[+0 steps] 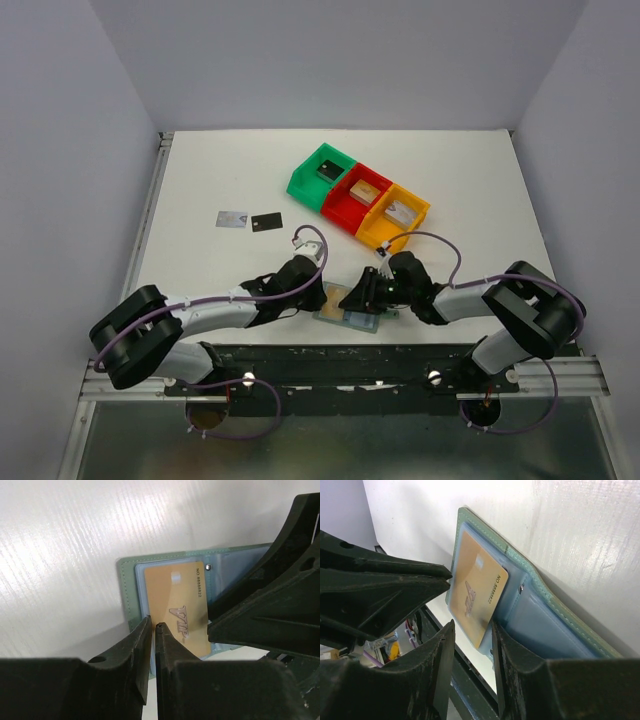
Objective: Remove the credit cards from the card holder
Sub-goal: Remove the credit card from the card holder.
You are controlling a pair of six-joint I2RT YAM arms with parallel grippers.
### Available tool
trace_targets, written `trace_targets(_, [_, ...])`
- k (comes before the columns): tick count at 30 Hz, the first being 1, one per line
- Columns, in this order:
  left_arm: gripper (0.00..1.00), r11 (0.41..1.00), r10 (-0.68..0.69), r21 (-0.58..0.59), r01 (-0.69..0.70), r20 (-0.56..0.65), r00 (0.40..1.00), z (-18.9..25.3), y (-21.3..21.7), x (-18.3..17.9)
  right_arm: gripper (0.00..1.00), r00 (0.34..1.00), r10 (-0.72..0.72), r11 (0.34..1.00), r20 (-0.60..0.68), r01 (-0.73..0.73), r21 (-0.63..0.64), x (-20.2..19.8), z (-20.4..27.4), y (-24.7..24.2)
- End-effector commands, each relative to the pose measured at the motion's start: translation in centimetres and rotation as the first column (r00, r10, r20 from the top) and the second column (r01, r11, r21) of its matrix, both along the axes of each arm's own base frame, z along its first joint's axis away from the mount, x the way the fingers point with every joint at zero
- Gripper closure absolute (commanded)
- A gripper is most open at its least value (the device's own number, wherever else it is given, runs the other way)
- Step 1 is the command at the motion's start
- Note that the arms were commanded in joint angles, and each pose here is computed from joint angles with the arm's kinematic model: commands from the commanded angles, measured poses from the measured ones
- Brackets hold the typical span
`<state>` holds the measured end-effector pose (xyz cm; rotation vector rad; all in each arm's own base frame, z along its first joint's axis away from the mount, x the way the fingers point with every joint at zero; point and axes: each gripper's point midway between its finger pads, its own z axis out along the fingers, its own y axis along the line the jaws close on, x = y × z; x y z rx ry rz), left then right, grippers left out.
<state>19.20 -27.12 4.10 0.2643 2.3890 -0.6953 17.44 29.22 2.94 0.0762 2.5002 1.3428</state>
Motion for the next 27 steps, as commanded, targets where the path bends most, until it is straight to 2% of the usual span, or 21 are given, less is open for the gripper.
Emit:
trace_targets(1, [0.79, 0.998, 0.025, 0.052, -0.024, -0.022, 0.999, -1.6, 1.0, -0.2, 0.57, 1.000, -0.011, 0.999, 0.019, 0.012, -0.041, 0.8, -0.3, -0.3])
trace_targets(18, [0.89, 0.998, 0.041, 0.052, -0.039, -0.051, 0.998, -2.7, 1.7, -1.0, 0.57, 0.999, -0.033, 0.999, 0.037, 0.033, 0.008, 1.9, 1.0, 0.4])
trace_targets(27, [0.91, 0.998, 0.041, 0.054, -0.038, -0.051, 0.998, -2.7, 1.7, -1.0, 0.57, 0.998, -0.030, 0.999, 0.049, 0.028, 0.044, 1.9, 1.7, 0.7])
